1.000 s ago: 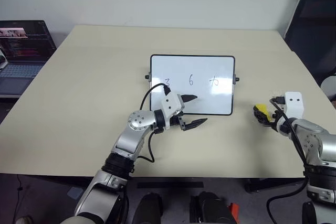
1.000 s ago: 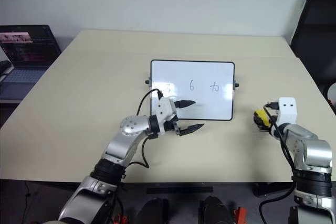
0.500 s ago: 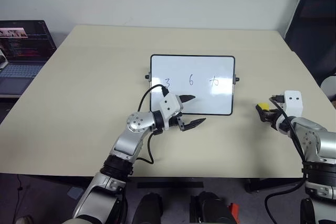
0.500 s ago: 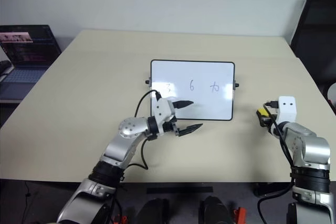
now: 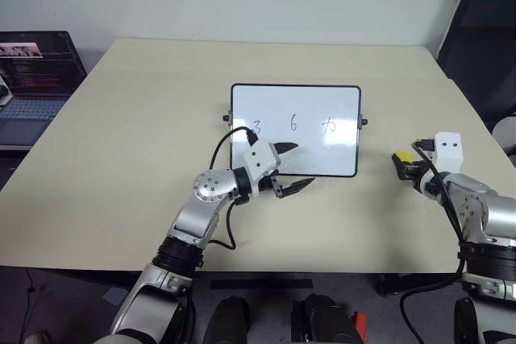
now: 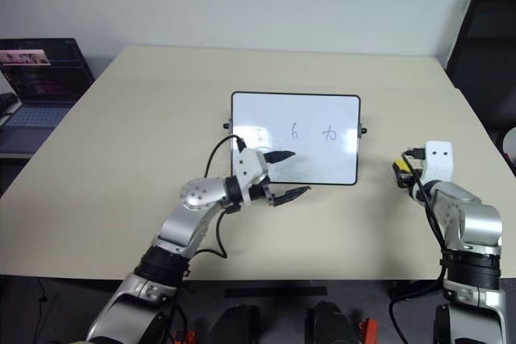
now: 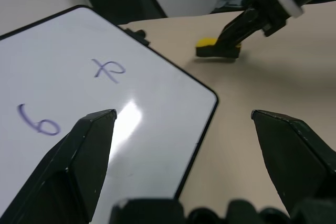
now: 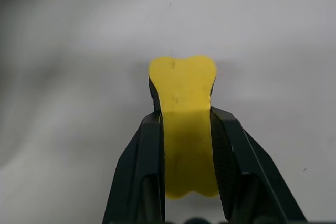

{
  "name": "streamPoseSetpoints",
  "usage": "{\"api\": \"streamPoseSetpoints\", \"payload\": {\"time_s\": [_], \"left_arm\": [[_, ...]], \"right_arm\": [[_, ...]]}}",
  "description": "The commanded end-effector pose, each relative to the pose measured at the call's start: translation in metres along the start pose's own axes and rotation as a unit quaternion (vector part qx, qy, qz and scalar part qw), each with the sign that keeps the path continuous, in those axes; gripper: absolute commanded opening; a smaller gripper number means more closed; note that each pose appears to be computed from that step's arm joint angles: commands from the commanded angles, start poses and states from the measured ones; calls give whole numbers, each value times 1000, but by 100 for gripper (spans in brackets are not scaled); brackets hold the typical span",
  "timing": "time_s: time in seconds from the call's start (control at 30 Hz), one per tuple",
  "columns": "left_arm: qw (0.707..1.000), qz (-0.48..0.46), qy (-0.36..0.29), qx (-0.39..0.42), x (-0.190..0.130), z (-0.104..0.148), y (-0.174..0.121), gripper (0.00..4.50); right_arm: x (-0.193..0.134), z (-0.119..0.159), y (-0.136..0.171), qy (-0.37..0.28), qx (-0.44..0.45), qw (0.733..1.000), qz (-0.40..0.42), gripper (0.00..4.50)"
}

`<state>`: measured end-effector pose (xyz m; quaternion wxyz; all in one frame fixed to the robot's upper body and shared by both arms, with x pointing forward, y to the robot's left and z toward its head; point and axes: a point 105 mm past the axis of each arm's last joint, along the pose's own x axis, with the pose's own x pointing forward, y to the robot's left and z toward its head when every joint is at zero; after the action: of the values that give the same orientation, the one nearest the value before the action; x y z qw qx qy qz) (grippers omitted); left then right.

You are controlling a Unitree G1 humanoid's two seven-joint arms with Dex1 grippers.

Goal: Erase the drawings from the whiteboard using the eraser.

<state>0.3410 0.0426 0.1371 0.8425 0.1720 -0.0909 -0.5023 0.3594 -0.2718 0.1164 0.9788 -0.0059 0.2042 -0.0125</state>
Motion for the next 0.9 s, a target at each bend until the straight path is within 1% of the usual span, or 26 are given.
{"api": "streamPoseSetpoints", "payload": {"time_s": [0.03, 0.2, 0.37, 0.5, 0.63, 0.77, 0.9], "left_arm": [[998, 55, -3, 17, -4, 9, 17, 450], [991, 130, 7, 9, -6, 5, 29, 450], [990, 137, 19, 13, -2, -2, 22, 450], [990, 138, 16, 13, -1, -1, 18, 450], [989, 145, 16, 16, -2, -1, 21, 450], [989, 148, 15, 20, 0, 1, 23, 450], [989, 143, 14, 22, 0, 2, 22, 450]], "right_arm": [[-10, 49, 7, -97, -48, 994, -16, 87], [-15, 81, 19, -177, -76, 981, -30, 87], [-13, 100, 32, -228, -84, 970, -28, 87], [-12, 111, 54, -261, -91, 961, 1, 87], [-12, 109, 84, -272, -85, 956, 70, 87], [-8, 104, 102, -272, -93, 953, 98, 87], [-6, 102, 112, -272, -102, 950, 117, 87]]}}
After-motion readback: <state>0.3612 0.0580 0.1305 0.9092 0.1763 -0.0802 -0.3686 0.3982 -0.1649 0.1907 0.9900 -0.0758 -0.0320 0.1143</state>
